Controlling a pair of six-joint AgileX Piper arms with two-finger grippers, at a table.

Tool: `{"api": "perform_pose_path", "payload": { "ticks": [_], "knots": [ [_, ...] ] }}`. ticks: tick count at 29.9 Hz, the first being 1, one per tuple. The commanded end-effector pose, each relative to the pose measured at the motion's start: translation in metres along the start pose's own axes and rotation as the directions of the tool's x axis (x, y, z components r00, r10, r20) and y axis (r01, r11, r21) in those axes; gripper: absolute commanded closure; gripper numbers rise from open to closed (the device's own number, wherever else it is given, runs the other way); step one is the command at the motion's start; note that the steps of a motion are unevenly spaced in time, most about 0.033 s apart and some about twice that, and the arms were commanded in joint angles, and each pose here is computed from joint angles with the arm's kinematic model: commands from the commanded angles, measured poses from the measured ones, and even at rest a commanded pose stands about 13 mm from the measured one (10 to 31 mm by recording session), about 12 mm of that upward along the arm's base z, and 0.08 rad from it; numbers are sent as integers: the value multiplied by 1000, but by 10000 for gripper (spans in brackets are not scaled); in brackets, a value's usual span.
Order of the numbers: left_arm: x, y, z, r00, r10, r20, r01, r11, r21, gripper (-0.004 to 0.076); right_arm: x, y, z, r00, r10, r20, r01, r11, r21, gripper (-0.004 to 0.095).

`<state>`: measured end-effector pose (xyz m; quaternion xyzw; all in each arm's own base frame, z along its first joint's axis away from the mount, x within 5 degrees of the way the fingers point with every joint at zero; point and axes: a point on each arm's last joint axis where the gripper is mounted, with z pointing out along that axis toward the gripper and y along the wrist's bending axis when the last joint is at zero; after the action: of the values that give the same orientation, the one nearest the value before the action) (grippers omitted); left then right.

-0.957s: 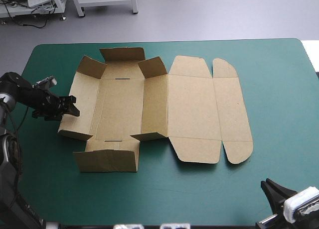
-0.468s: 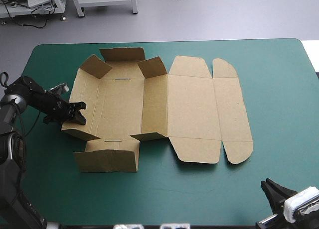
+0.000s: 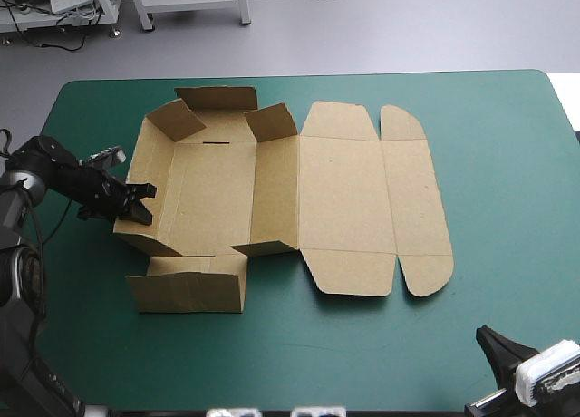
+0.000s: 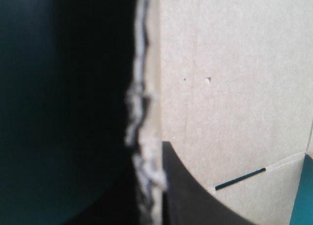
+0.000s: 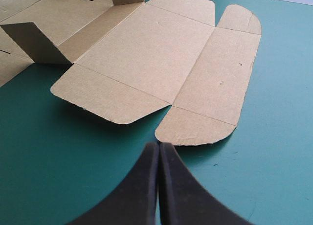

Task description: Fold the box

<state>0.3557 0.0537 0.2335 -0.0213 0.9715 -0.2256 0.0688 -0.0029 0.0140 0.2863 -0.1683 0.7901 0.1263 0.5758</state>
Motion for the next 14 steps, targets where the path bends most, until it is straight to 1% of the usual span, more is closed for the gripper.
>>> {"api": "perform_pose_path", "payload": {
  "ticks": [1, 6, 10, 14],
  "knots": [
    [9, -27, -39, 995, 70, 70, -72, 997, 20, 729, -13, -1, -1, 997, -6, 71, 5, 1000, 17, 932],
    [19, -42, -64, 977, 155, 147, -154, 988, -15, 729, -13, -1, -1, 997, -11, 71, 10, 1000, 17, 932],
    [29, -57, -84, 958, 193, 212, -189, 981, -37, 729, -14, -1, -1, 996, -19, 84, 17, 1000, 20, 931],
    [38, -83, -96, 921, 286, 264, -278, 958, -70, 729, -14, -1, -1, 995, -45, 84, 43, 999, 22, 932]
  ]
}}
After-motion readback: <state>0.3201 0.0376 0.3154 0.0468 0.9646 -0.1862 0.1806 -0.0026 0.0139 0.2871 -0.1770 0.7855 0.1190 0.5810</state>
